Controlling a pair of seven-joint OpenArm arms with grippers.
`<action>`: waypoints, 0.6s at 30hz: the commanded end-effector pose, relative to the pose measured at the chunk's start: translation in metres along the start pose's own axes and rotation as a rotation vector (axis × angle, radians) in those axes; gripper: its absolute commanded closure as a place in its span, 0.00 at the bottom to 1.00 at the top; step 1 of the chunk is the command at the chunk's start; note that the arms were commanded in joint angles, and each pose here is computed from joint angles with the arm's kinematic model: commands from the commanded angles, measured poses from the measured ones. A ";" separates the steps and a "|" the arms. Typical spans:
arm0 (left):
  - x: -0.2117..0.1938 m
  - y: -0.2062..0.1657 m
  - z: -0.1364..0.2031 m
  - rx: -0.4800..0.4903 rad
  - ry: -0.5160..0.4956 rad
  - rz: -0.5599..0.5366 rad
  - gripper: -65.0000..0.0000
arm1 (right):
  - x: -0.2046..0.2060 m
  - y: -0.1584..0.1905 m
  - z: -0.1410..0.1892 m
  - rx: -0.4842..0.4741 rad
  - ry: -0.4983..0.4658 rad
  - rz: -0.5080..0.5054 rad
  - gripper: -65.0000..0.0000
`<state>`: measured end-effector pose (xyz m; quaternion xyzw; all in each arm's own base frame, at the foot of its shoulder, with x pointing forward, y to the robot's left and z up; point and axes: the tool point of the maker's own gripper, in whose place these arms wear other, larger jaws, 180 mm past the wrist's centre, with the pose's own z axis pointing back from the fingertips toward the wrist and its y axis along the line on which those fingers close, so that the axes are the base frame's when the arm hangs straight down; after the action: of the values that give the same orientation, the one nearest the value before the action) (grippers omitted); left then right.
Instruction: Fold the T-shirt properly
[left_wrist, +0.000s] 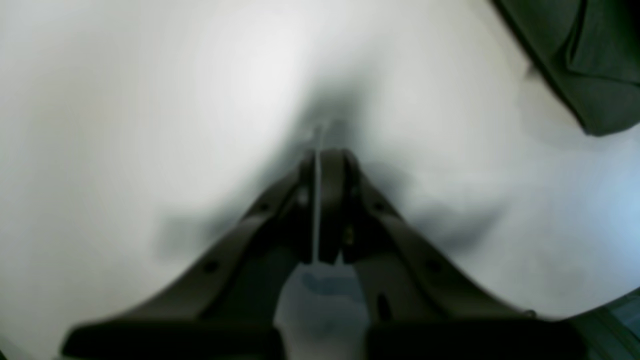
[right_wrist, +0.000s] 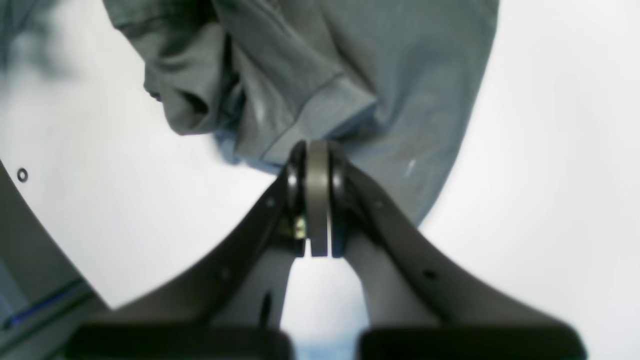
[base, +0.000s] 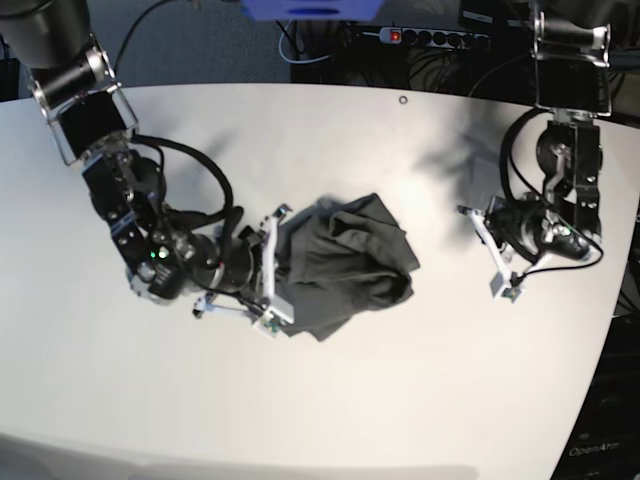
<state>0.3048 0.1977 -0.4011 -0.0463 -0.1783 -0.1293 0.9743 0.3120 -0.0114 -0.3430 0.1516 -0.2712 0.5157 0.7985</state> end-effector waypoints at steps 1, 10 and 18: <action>0.009 0.005 0.006 0.013 -0.030 -0.011 0.97 | 0.018 -0.007 0.007 -0.017 -0.042 0.040 0.99; -0.008 0.005 0.002 0.011 0.002 -0.002 0.97 | 0.027 0.008 -0.014 -0.059 0.027 0.235 0.99; -0.008 0.004 0.002 0.008 0.002 0.000 0.97 | 0.039 0.013 -0.021 -0.092 0.052 0.333 0.99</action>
<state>0.2858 0.1993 -0.4143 -0.0485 -0.1566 -0.1257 0.9784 0.3080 0.0321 -0.3518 0.0593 -0.2745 0.6329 0.7215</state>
